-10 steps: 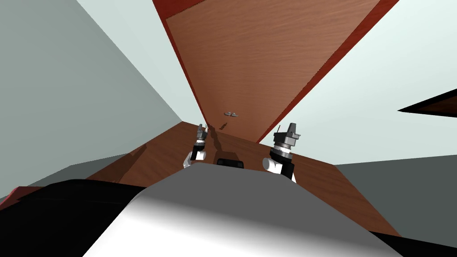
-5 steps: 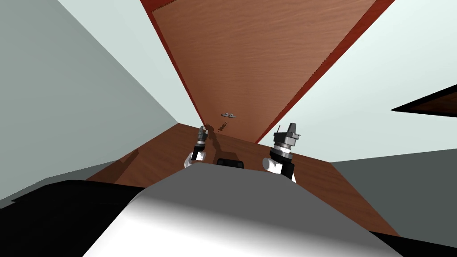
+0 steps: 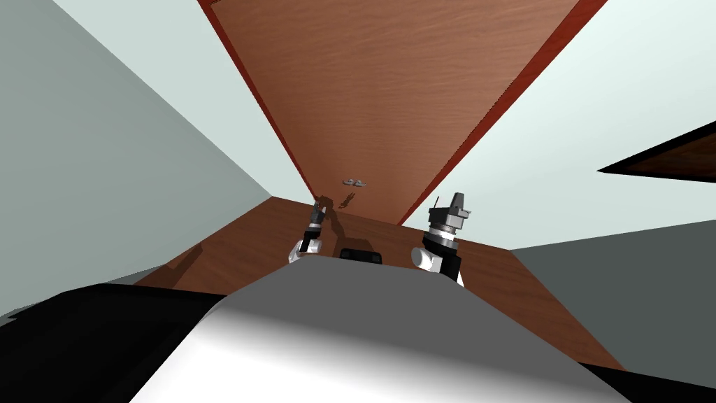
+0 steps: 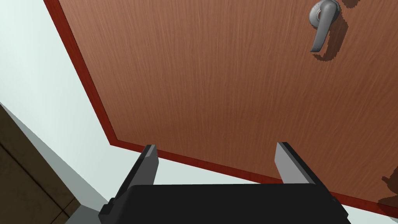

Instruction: Pull the door open

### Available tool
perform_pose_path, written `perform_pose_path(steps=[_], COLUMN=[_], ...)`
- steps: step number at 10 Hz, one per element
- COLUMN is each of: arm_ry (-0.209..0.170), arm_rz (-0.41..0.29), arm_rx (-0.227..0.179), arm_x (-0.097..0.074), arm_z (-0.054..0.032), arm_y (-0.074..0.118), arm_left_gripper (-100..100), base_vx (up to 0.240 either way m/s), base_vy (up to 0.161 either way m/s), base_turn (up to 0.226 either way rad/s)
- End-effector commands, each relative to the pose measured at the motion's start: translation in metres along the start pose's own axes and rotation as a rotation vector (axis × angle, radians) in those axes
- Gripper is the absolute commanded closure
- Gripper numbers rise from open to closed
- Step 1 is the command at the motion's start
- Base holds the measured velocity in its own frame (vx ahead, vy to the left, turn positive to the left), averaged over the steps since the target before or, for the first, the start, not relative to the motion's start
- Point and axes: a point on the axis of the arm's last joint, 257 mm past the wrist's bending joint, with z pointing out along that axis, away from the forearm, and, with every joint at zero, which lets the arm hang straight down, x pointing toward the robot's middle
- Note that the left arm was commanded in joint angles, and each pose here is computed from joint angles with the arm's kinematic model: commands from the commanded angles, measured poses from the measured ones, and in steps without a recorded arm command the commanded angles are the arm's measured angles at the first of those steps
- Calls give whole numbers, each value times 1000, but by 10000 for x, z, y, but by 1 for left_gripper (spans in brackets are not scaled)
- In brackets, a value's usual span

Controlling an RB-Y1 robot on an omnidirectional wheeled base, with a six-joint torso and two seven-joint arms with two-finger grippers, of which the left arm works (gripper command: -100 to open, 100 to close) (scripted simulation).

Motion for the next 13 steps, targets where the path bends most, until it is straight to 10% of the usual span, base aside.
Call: perform_pose_path(steps=[1, 13], arm_ry=[-1, -19], arm_rz=[1, 17], arm_rx=[-17, -141], arm_x=[-41, -423], arm_z=[-40, -354], arm_y=[92, 755], arm_left_gripper=[-100, -100], base_vx=[102, 109], base_vy=[-18, -6], base_turn=[-94, -83])
